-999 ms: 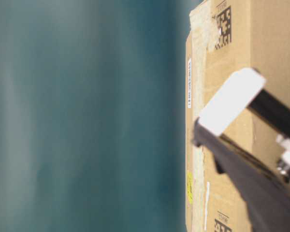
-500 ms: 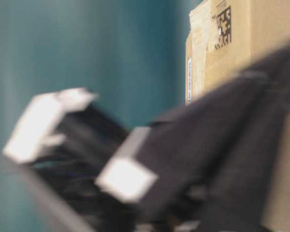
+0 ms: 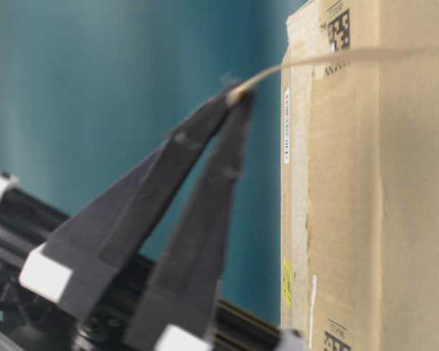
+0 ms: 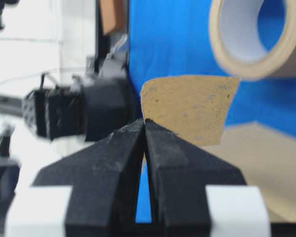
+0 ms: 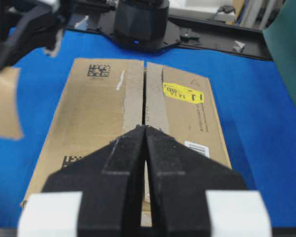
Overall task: Apply tape along the seams of the closed cardboard box to seal it securely.
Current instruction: 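Carry the tape strip up onto the box's center seam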
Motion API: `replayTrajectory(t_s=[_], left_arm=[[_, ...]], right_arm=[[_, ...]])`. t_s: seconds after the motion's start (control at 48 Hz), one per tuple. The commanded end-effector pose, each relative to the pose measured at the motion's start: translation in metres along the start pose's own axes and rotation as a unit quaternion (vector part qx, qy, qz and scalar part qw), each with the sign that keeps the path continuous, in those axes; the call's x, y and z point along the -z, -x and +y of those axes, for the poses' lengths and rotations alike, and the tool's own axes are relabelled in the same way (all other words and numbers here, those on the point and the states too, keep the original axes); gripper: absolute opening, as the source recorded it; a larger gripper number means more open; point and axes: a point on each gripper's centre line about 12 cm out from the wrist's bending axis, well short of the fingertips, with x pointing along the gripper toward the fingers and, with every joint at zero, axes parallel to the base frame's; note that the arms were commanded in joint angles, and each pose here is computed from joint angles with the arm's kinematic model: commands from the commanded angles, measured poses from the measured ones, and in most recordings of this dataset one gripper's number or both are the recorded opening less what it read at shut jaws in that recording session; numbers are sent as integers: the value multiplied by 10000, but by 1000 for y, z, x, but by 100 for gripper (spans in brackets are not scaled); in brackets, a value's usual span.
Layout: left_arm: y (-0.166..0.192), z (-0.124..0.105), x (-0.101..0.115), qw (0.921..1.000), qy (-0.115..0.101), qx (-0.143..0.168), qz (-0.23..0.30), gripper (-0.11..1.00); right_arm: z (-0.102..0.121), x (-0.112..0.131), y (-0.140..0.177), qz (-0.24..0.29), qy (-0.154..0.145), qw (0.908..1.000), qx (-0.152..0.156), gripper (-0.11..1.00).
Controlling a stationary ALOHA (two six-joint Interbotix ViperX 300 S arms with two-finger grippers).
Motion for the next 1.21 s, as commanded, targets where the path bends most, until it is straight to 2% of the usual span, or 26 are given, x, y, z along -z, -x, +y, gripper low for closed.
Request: replayTrajectory(t_s=[0.0,0.167,0.333,0.437,0.75,1.187], left_arm=[[18,22,15,9993,35,-335,160,1],[40,32,44,9974,-8,-517,507,1],[51,32,62,9951,-355,-531,750,1],[51,32,68,9943,-458,-496,830,1],[53,26,86,9932,-359,-377,1045,1],[56,-8,96,9929,-211,158,1159,1]], right_arm=[[0,-13,-2,-161,-23,9999,0,2],[0,-13,-2,-161,-23,9999,0,2],[-1,-13,-2,-169,-25,9999,23,2],[-2,-14,-2,-185,-26,9998,46,2],[-5,-13,-2,-171,-24,9998,121,2],[-9,-12,-3,-133,-23,9997,206,2]])
